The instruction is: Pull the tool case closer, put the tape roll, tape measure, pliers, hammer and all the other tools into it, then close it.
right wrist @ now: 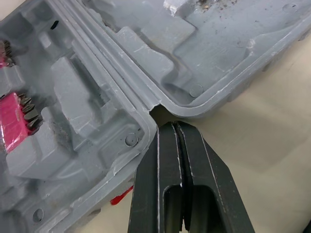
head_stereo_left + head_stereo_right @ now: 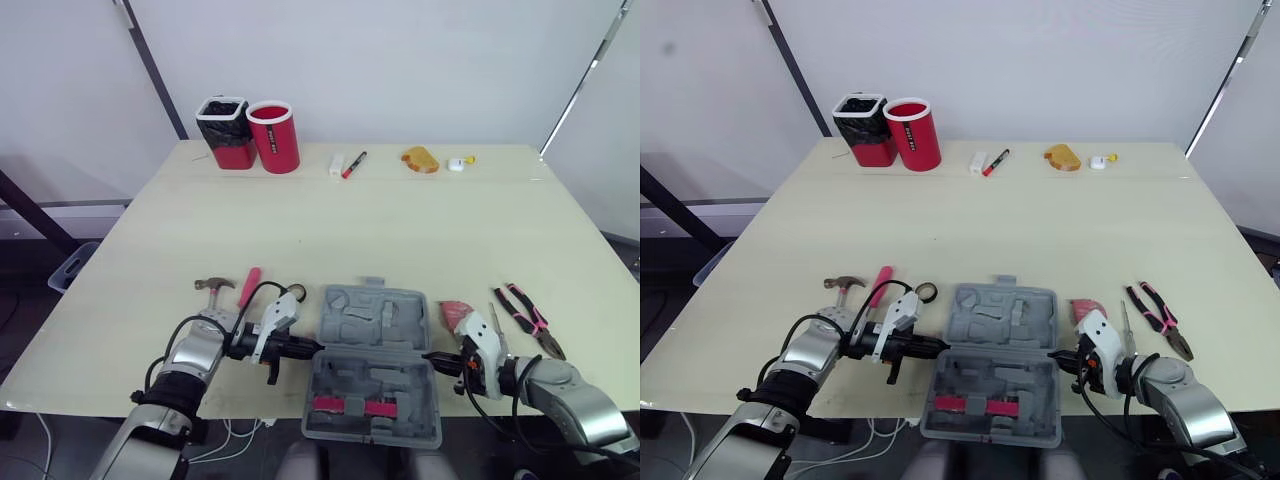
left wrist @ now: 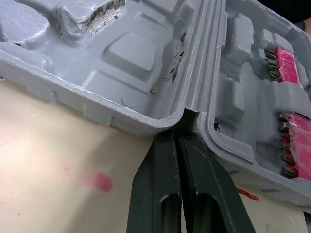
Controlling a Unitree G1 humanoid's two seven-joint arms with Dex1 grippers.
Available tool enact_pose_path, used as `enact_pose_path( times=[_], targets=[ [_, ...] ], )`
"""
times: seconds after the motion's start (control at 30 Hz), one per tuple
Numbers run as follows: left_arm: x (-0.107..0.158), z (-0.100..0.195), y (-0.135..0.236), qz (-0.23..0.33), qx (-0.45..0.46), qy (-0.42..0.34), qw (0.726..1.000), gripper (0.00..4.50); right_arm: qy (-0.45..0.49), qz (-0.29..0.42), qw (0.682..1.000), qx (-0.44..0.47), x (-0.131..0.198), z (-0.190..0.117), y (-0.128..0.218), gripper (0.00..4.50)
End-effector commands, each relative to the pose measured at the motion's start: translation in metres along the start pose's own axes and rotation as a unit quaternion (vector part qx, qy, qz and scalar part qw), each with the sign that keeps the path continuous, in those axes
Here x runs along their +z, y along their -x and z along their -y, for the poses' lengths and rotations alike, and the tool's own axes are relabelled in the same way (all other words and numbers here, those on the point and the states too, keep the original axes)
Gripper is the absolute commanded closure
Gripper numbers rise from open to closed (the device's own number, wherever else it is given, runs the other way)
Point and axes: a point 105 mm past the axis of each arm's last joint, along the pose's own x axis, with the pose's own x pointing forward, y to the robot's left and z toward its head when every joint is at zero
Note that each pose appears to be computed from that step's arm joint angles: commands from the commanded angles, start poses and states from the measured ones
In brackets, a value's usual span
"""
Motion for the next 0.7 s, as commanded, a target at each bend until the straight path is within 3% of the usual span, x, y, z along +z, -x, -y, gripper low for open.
enact_pose_path(
  times=[0.03, 0.7],
  targets=[
    [-0.0027, 0.0078, -0.0001, -0.007, -0.019, -0.005, 1.0, 4.37, 0.007, 0.013, 1.0, 0.019, 0.0075, -0.0092, 0.0013, 4.5],
    [-0.009, 0.0165, 0.0015, -0.018, -0.039, 0.001, 0.999, 4.37, 0.001, -0.002, 1.0, 0.031, 0.0023, -0.0147, 0.0015, 4.5]
  ],
)
